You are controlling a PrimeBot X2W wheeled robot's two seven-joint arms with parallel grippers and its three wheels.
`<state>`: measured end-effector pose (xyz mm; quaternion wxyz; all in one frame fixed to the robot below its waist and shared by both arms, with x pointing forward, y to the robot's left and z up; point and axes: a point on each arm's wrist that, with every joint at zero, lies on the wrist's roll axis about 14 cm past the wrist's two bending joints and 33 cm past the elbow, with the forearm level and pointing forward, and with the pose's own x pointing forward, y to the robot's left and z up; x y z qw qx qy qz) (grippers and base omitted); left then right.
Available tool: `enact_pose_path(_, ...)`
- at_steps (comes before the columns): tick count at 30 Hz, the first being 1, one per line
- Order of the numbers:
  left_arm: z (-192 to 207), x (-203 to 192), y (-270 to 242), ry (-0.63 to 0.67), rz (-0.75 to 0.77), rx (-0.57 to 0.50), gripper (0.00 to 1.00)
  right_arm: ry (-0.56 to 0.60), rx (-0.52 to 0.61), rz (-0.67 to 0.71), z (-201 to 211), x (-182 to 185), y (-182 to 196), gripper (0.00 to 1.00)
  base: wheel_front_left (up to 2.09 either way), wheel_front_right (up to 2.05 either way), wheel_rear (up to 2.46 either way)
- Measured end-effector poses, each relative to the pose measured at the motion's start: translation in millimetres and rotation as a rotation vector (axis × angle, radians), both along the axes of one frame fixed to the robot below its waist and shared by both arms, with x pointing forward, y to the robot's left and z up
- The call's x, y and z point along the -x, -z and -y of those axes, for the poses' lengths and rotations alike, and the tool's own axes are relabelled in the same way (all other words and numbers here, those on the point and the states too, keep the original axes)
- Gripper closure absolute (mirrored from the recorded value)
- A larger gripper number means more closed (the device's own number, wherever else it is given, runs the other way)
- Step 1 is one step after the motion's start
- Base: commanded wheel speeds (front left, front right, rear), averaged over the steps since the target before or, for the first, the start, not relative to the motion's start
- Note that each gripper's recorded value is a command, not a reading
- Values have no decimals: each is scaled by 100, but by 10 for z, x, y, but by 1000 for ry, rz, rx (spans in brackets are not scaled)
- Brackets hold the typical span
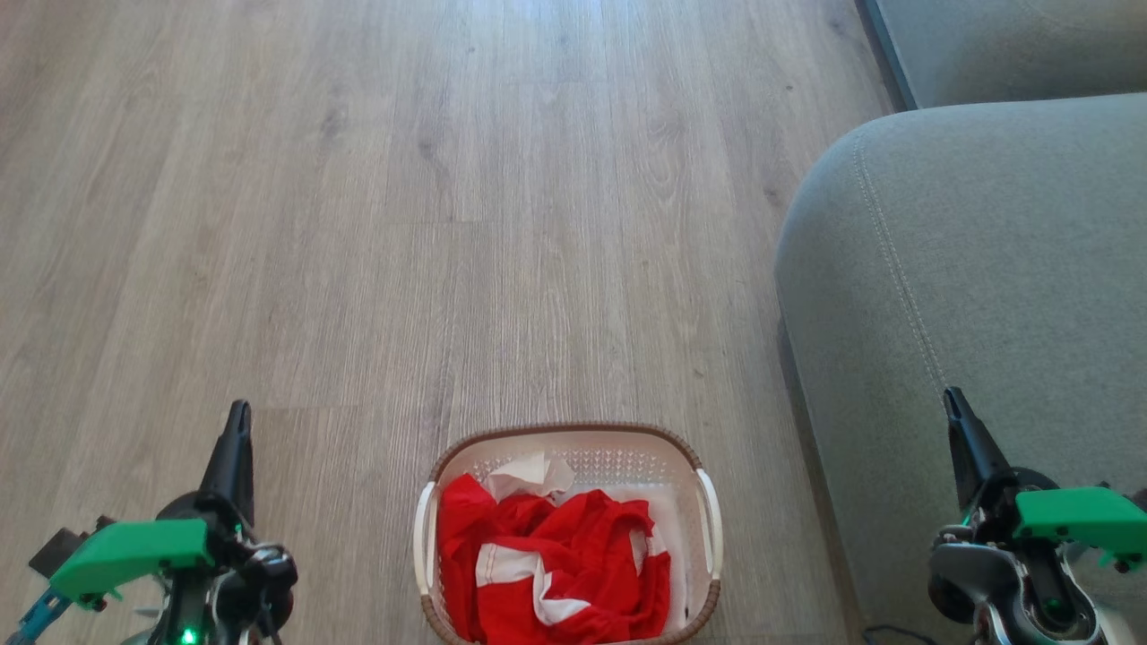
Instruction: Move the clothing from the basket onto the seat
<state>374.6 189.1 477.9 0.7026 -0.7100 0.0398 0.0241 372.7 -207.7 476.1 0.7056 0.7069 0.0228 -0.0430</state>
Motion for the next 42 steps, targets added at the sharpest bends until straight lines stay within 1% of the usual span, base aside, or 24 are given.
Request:
enact_pose_path(40,0,0,0,0,0,0,100,0,0,0,0,0,0,100,0,0,0)
enact_pose_path(41,0,0,0,0,0,0,0,0,0,0,0,0,0,0,0,0,0)
enact_pose_path(42,2,5,17,0,-6,0,0,0,-1,-6,-2,7,21,0,0,0,0)
